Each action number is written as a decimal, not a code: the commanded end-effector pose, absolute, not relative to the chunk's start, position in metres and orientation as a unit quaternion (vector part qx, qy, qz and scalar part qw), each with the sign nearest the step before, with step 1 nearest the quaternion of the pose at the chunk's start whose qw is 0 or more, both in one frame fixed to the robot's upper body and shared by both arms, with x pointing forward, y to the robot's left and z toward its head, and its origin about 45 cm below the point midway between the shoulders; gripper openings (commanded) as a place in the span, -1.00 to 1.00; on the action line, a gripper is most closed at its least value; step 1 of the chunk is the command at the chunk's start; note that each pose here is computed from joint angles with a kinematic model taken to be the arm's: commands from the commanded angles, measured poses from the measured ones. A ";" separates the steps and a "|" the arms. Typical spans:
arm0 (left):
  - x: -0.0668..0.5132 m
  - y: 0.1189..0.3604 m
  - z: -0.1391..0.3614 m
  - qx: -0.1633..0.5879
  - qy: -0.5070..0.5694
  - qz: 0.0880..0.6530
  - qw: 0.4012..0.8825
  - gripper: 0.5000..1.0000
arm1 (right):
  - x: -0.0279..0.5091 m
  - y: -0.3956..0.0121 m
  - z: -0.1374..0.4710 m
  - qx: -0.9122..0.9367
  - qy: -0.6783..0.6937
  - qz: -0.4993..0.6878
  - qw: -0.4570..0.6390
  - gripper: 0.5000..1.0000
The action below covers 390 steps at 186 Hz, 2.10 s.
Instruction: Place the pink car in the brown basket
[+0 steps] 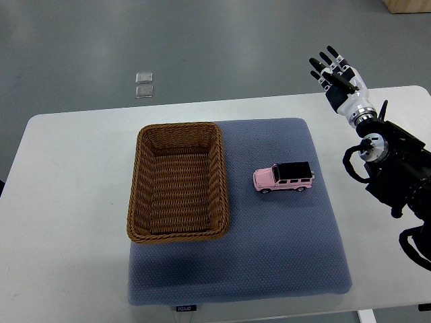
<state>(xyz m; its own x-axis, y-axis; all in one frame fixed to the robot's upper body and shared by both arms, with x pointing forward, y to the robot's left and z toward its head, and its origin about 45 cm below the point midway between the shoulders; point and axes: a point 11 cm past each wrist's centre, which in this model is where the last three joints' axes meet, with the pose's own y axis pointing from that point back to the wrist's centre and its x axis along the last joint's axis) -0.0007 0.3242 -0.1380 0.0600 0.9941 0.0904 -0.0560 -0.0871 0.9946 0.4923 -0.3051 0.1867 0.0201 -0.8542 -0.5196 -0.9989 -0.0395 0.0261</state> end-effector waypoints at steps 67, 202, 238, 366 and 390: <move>-0.001 0.325 -0.138 0.527 0.444 0.518 0.506 1.00 | 0.492 -0.306 0.187 -0.691 0.671 0.203 0.178 0.64; -0.001 0.325 -0.138 0.527 0.444 0.518 0.507 1.00 | 0.491 -0.305 0.182 -0.681 0.680 0.208 0.174 0.64; -0.002 0.325 -0.138 0.527 0.445 0.517 0.507 1.00 | 0.494 -0.306 0.184 -0.674 0.690 0.204 0.168 0.64; -0.003 0.325 -0.138 0.528 0.445 0.517 0.506 1.00 | 0.514 -0.275 0.250 -0.791 0.611 0.025 0.024 0.64; -0.003 0.325 -0.138 0.528 0.445 0.517 0.506 1.00 | 0.515 -0.289 0.282 -0.818 0.567 -0.078 -0.054 0.64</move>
